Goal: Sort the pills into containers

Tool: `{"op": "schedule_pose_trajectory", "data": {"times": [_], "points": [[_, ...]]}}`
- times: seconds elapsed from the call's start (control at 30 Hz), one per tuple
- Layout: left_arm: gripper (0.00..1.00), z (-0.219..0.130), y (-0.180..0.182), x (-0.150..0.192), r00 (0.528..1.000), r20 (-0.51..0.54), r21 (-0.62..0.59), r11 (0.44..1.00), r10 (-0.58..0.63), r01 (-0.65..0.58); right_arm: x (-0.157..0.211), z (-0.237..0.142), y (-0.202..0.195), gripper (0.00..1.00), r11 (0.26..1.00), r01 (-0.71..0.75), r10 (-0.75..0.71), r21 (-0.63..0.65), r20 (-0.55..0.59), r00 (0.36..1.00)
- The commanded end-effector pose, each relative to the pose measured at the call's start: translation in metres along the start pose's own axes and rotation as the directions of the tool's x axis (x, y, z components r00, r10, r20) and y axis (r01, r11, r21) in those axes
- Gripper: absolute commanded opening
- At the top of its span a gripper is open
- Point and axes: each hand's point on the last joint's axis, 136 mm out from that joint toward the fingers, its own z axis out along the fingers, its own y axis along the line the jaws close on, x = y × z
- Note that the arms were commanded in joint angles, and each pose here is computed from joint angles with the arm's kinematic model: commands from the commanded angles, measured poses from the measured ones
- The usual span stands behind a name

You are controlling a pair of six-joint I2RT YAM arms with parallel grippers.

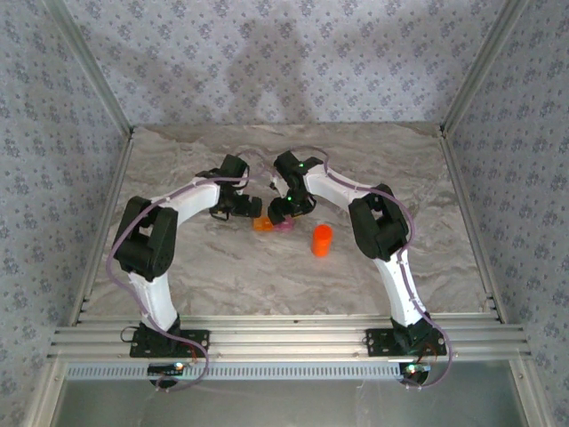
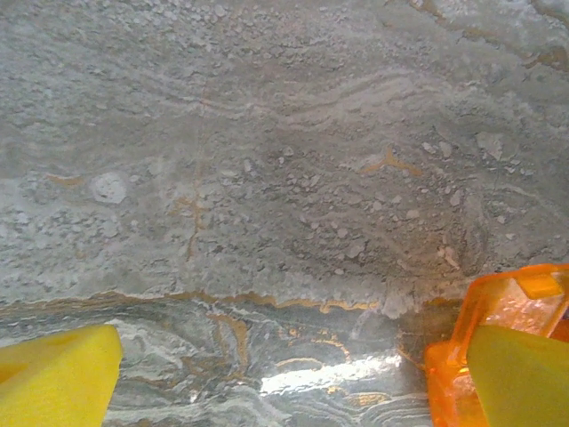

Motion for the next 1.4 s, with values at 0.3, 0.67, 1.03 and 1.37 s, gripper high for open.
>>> {"op": "schedule_pose_trajectory", "data": {"times": [0.3, 0.67, 1.03, 1.37], "points": [[0.99, -0.009, -0.008, -0.010, 0.999, 0.018, 0.045, 0.998, -0.043, 0.042, 0.035, 0.025, -0.011, 0.68, 1.000, -0.012, 0.016, 0.028, -0.133, 0.991], [0.99, -0.024, -0.014, -0.019, 0.995, 0.062, 0.086, 0.994, -0.072, 0.067, 0.030, 0.014, -0.017, 0.68, 0.999, -0.050, 0.051, 0.018, -0.109, 0.993], [0.99, -0.052, -0.018, -0.042, 0.984, 0.136, 0.114, 0.989, -0.111, 0.096, 0.017, -0.003, -0.019, 0.69, 0.996, -0.090, 0.089, -0.011, -0.059, 0.994], [0.99, -0.081, -0.008, -0.068, 0.959, 0.223, 0.133, 0.980, -0.177, 0.150, -0.007, -0.025, -0.023, 0.70, 0.987, -0.151, 0.152, -0.057, 0.010, 0.988]]}}
